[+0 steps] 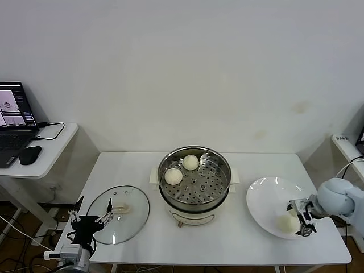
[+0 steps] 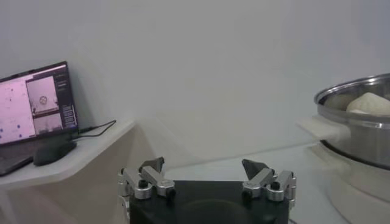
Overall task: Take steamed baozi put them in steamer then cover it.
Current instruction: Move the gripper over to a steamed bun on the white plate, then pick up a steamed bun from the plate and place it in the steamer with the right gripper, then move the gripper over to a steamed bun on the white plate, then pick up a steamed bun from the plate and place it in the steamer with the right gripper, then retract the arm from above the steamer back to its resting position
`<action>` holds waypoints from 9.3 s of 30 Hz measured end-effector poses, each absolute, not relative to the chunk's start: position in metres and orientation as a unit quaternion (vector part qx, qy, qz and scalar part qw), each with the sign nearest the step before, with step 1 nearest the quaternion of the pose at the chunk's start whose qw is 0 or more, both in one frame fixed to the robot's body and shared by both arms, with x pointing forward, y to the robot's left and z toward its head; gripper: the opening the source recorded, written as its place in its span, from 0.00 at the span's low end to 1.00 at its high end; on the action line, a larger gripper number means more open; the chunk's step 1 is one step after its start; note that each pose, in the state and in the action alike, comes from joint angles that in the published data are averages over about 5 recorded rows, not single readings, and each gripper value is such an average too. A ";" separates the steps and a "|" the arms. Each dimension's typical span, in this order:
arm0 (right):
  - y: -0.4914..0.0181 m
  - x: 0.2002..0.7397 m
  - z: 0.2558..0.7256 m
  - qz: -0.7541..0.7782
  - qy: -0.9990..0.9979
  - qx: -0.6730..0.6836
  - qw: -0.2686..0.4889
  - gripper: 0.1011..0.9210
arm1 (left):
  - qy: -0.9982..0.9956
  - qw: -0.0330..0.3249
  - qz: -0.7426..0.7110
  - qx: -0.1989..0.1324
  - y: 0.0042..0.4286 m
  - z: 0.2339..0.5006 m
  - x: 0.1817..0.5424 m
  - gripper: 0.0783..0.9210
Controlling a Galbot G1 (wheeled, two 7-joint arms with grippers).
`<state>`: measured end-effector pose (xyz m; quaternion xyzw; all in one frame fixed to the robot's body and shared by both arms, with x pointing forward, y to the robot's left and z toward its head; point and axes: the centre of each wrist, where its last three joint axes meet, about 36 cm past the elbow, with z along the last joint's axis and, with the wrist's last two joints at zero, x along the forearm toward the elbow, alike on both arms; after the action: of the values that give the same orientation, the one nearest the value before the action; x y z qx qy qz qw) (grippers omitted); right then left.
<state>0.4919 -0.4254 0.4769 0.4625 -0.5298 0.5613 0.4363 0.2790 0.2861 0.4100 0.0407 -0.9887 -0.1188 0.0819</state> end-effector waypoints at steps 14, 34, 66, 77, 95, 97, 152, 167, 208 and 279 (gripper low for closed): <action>-0.428 0.496 0.458 0.552 -0.535 0.456 0.448 0.68 | -0.989 0.084 -0.118 0.043 0.287 0.407 0.280 0.88; -0.423 0.528 0.514 0.547 -0.580 0.438 0.417 0.50 | -0.990 0.074 -0.116 0.040 0.286 0.414 0.281 0.88; -0.185 0.610 0.655 0.613 -0.511 0.585 0.143 0.51 | -0.990 0.061 -0.114 0.051 0.289 0.423 0.280 0.88; -0.132 0.603 0.612 0.674 -0.369 0.635 0.078 0.54 | -0.991 0.058 -0.111 0.056 0.288 0.426 0.278 0.88; -0.107 0.590 0.598 0.712 -0.262 0.652 0.017 0.83 | -0.991 0.058 -0.109 0.059 0.289 0.424 0.278 0.88; -0.111 0.590 0.604 0.713 -0.265 0.649 0.015 0.86 | -0.991 0.057 -0.110 0.059 0.289 0.425 0.279 0.88; -0.503 0.531 0.469 0.528 -0.619 0.360 0.456 0.88 | -0.990 0.064 -0.120 0.040 0.289 0.419 0.284 0.88; -0.504 0.533 0.445 0.515 -0.624 0.356 0.467 0.73 | -0.990 0.065 -0.119 0.040 0.289 0.419 0.284 0.88; -0.398 0.585 0.648 0.516 -0.702 0.377 0.315 0.50 | -0.991 0.054 -0.115 0.032 0.282 0.423 0.287 0.88; -0.293 0.513 0.582 0.317 -0.886 0.331 0.067 0.88 | -0.992 0.044 -0.109 0.040 0.281 0.409 0.294 0.88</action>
<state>0.5134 -0.2935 0.5822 0.3306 -0.8864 0.3169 0.0675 0.2943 0.2806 0.4085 0.0402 -0.9923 -0.1088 0.0443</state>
